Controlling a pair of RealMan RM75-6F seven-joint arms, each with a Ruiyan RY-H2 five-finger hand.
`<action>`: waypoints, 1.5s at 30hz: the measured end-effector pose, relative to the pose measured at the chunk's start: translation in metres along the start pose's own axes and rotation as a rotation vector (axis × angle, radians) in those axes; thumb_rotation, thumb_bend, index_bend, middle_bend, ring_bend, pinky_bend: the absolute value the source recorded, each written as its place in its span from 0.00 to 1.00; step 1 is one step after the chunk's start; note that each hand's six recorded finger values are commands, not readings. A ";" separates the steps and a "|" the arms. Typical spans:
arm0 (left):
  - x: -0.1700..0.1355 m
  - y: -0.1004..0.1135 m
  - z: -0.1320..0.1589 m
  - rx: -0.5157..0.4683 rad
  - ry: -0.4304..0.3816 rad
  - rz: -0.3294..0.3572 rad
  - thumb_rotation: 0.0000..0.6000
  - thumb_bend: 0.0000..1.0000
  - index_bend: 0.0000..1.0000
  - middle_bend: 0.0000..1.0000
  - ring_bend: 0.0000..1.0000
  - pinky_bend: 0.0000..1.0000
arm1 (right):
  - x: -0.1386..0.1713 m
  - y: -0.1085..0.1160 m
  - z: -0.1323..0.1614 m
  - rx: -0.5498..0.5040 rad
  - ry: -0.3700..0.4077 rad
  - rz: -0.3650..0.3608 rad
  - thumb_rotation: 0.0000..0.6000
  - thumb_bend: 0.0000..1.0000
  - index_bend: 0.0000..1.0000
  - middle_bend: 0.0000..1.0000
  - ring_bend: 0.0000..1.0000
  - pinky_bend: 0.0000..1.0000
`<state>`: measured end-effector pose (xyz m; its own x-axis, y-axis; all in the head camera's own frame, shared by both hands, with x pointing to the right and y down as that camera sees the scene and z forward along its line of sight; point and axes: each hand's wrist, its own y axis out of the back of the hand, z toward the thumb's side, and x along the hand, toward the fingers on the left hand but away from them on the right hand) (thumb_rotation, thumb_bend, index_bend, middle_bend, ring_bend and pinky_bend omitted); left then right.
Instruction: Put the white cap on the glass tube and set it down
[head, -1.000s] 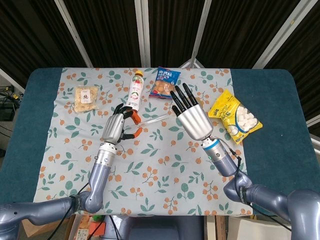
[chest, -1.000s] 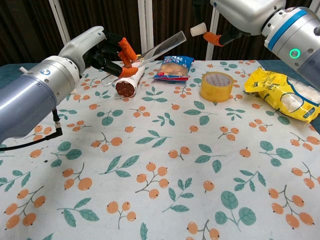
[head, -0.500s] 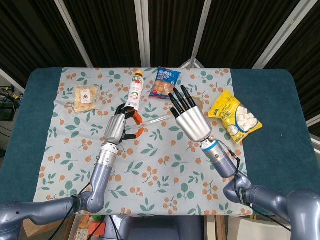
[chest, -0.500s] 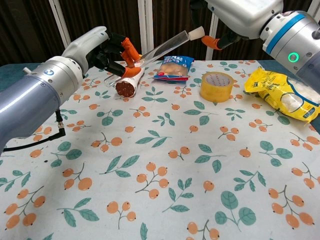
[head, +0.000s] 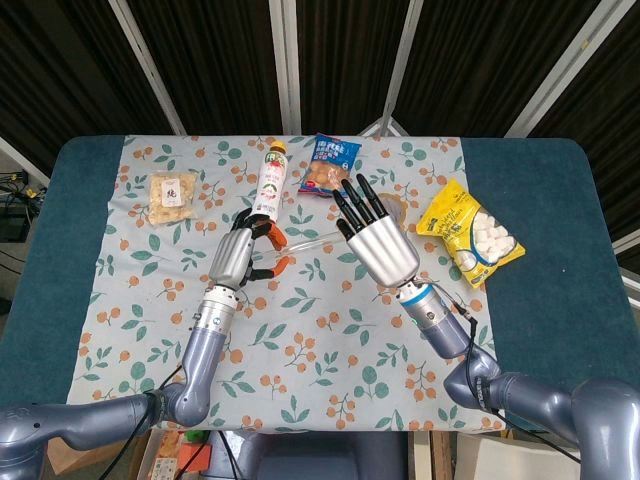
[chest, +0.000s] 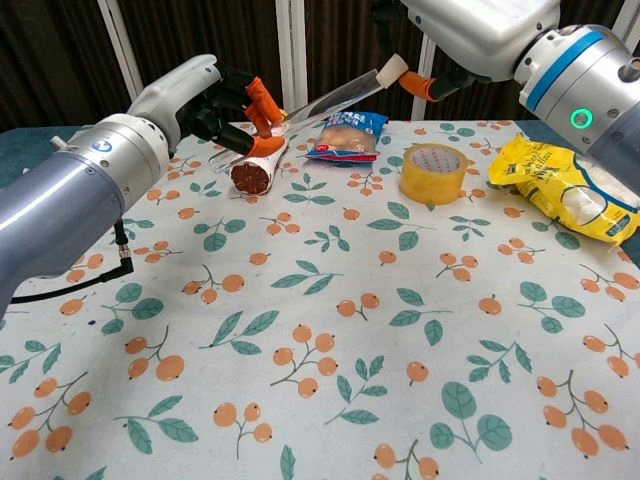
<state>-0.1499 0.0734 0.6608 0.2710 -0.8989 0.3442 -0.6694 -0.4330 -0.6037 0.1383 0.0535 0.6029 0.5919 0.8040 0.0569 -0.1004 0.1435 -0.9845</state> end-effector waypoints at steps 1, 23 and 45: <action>0.000 0.000 0.000 -0.001 -0.001 0.000 1.00 0.84 0.70 0.69 0.19 0.00 | 0.000 0.000 0.000 -0.001 -0.001 0.000 1.00 0.41 0.69 0.21 0.03 0.01; -0.001 -0.004 0.003 -0.015 -0.001 0.031 1.00 0.84 0.70 0.69 0.19 0.00 | 0.001 -0.001 -0.004 -0.013 -0.025 0.005 1.00 0.41 0.69 0.21 0.03 0.01; -0.001 -0.009 0.010 -0.027 -0.001 0.049 1.00 0.84 0.70 0.69 0.19 0.00 | 0.004 0.002 -0.004 -0.030 -0.027 0.004 1.00 0.41 0.69 0.21 0.03 0.01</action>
<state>-0.1370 0.0774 0.6592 0.2380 -0.9190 0.3143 -0.7003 -0.3866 -0.6001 0.1437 0.0549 0.6010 0.5696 0.8200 0.0567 -0.0785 0.1229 -0.9893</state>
